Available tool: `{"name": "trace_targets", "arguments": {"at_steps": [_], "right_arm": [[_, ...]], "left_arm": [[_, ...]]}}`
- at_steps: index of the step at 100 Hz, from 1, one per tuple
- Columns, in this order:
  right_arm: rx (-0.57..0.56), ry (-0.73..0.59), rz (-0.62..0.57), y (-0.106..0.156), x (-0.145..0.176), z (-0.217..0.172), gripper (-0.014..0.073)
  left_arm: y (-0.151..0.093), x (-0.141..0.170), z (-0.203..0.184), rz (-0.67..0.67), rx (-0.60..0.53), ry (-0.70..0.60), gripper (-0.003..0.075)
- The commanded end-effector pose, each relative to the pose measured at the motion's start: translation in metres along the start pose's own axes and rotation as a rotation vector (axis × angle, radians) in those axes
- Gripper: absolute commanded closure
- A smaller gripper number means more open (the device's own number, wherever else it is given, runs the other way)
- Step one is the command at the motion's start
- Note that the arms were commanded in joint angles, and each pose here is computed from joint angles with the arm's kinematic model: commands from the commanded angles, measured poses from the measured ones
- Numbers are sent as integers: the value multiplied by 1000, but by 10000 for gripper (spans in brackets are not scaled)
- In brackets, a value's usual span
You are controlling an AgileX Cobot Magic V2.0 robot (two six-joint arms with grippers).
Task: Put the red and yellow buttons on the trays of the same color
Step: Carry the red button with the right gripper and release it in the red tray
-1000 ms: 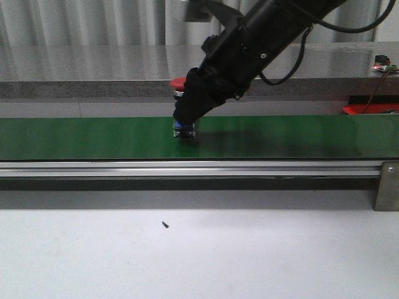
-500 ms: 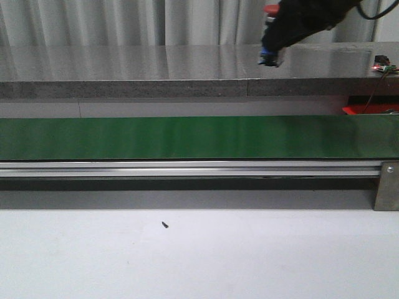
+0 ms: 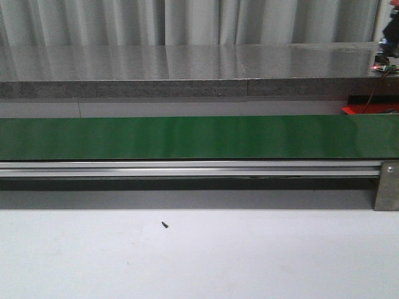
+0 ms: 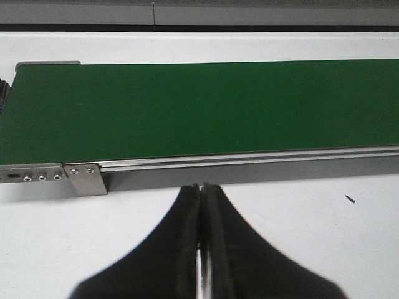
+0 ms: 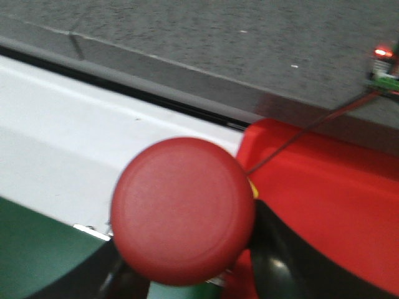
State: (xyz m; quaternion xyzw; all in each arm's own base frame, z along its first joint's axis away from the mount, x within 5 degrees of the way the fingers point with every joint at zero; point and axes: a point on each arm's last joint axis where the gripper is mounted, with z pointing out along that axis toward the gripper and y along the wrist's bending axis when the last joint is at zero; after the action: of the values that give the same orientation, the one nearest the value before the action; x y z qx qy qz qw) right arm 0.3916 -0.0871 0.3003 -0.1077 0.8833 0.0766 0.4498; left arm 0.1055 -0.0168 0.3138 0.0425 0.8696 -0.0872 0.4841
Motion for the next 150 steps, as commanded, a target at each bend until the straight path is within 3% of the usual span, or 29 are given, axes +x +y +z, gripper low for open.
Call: {"name": "trace_targets", "arguments": {"at_steps": [1,15,41,87,150], "right_arm": [[98,-120,64,-17,-18,-31,508],[179,-114,123,-45,-3,-34,508],[306,-110,182,-70,18,-29,508],[272,2,288,-88,62,21,508],[294,74,333,-101,94,51,508]], "left_arm": [[-1,-13,-4,-4,1,-92,740],[-1,-13,-4,-4,1,-92,740],[-1,-13,-4,-4,1,-92,740],[-1,-13,-4,-4,1,-92,740],[-1,-13,-4,-4,1,-92,740]]}}
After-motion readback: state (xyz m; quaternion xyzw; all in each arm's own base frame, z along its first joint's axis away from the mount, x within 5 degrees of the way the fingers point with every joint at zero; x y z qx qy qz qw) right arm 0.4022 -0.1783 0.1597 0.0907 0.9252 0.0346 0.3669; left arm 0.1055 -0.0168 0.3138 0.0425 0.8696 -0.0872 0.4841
